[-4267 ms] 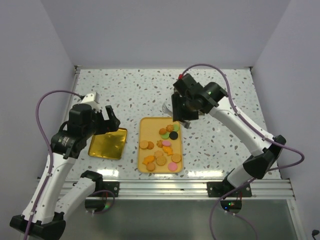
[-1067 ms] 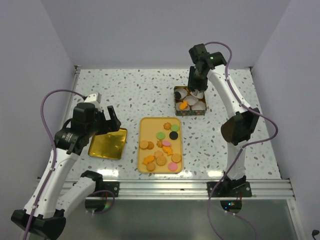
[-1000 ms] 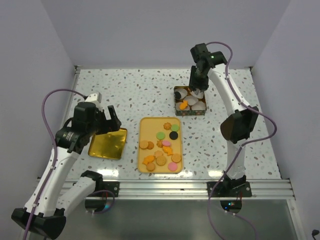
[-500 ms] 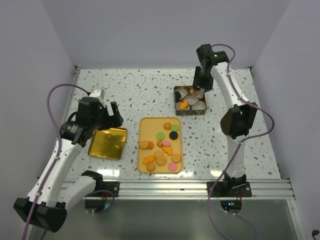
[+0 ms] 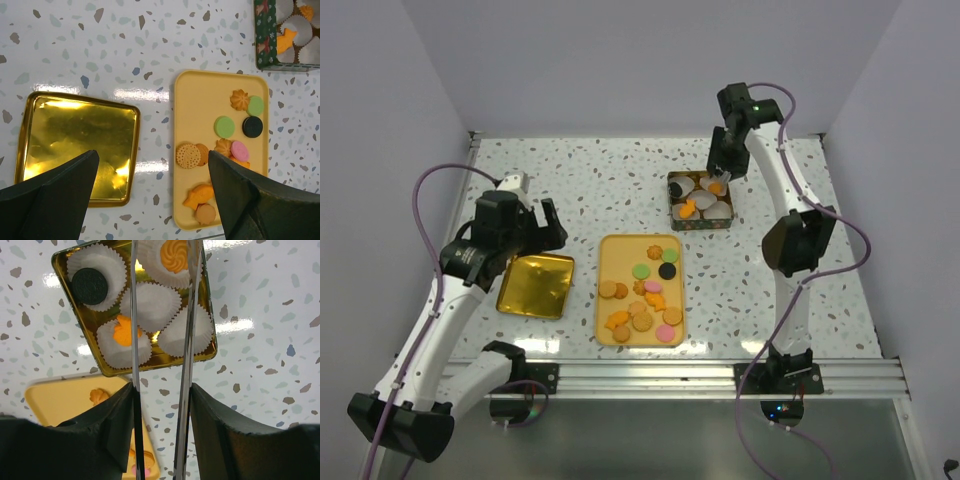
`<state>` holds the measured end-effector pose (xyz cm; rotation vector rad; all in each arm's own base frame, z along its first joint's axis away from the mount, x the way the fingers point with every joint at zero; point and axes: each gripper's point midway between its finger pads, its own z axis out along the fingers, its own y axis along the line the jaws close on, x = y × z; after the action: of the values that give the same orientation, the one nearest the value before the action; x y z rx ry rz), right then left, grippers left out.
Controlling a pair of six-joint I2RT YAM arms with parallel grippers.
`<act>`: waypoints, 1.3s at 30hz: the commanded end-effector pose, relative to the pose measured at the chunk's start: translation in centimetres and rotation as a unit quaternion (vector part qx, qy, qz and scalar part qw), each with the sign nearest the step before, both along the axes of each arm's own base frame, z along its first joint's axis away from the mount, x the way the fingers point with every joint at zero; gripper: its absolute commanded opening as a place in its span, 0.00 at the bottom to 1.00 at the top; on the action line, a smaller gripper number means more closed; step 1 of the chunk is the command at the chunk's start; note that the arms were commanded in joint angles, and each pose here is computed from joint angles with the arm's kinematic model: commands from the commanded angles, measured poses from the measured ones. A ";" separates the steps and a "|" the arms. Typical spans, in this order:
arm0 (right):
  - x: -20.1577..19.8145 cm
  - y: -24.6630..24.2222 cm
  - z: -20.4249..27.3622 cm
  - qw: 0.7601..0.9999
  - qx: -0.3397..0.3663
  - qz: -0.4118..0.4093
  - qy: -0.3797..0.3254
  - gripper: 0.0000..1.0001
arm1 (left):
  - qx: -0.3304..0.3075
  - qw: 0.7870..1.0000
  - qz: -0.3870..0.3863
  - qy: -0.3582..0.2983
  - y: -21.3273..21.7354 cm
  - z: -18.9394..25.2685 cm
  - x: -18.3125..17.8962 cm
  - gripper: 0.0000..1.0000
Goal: Pack the cookies
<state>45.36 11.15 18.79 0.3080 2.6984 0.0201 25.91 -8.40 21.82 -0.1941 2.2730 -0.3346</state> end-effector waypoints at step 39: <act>-18.7 14.0 -3.6 0.983 -0.005 0.176 0.052 0.50 | -0.014 0.999 0.002 -0.039 1.6 1.7 -6.1 0.96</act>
<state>26.02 25.57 15.78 -0.1813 2.8361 0.1603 20.04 -6.98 23.89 -0.1825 2.1804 -0.3776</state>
